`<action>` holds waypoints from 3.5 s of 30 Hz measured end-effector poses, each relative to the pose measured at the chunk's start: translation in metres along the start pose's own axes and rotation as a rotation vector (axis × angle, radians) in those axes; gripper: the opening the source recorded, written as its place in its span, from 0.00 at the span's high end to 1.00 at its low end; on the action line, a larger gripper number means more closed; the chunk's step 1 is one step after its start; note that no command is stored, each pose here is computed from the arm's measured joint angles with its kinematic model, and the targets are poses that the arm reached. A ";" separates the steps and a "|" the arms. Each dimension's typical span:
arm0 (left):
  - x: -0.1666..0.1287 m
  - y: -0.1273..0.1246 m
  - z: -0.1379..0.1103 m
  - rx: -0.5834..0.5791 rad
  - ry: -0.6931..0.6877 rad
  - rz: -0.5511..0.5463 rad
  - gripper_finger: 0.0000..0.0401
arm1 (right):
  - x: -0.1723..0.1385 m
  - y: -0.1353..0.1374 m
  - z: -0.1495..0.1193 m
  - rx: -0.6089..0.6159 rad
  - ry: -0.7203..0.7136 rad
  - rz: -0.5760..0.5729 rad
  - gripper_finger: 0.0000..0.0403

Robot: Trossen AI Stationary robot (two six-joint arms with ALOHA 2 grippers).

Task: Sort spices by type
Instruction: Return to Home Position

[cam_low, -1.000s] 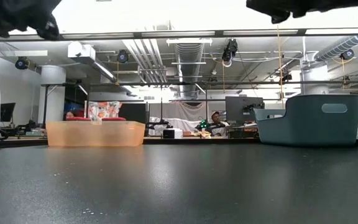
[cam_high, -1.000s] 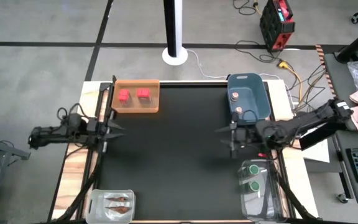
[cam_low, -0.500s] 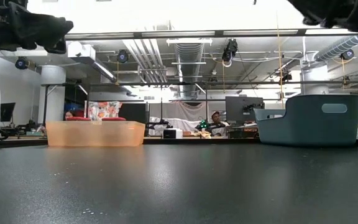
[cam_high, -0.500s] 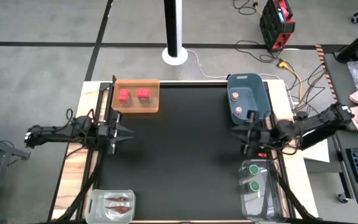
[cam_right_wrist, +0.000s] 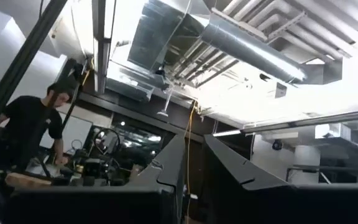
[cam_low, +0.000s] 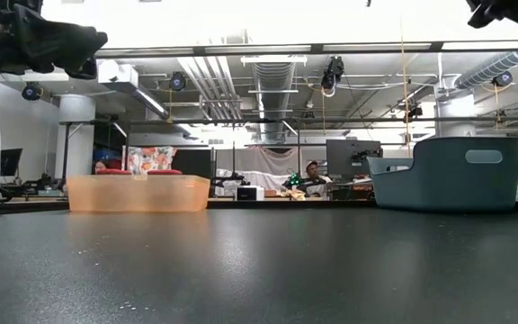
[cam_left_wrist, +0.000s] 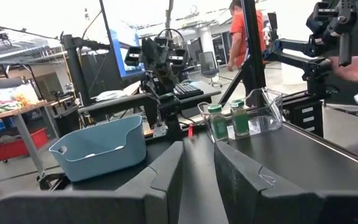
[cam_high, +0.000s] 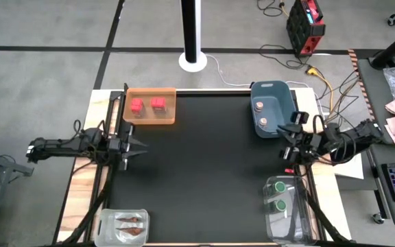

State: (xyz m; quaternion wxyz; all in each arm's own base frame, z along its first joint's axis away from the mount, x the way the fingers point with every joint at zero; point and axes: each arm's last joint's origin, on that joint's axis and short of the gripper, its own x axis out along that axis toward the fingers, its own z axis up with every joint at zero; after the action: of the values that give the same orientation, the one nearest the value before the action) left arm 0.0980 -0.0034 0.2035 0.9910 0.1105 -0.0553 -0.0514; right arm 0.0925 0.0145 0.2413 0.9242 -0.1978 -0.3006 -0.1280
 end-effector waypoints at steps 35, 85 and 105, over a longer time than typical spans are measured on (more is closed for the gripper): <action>0.000 0.000 0.000 -0.001 0.004 -0.002 0.81 | -0.023 0.008 -0.030 0.044 0.120 0.543 0.83; 0.001 0.000 -0.002 -0.002 0.016 -0.005 0.81 | -0.039 0.016 -0.059 0.240 0.500 0.467 0.85; 0.001 0.000 -0.002 -0.003 0.015 -0.005 0.81 | -0.039 0.016 -0.059 0.240 0.501 0.468 0.76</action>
State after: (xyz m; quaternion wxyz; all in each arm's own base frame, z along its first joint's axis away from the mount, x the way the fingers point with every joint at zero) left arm 0.0994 -0.0034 0.2020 0.9914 0.1098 -0.0474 -0.0529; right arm 0.0976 0.0067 0.1693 0.9901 -0.1139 -0.0242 0.0786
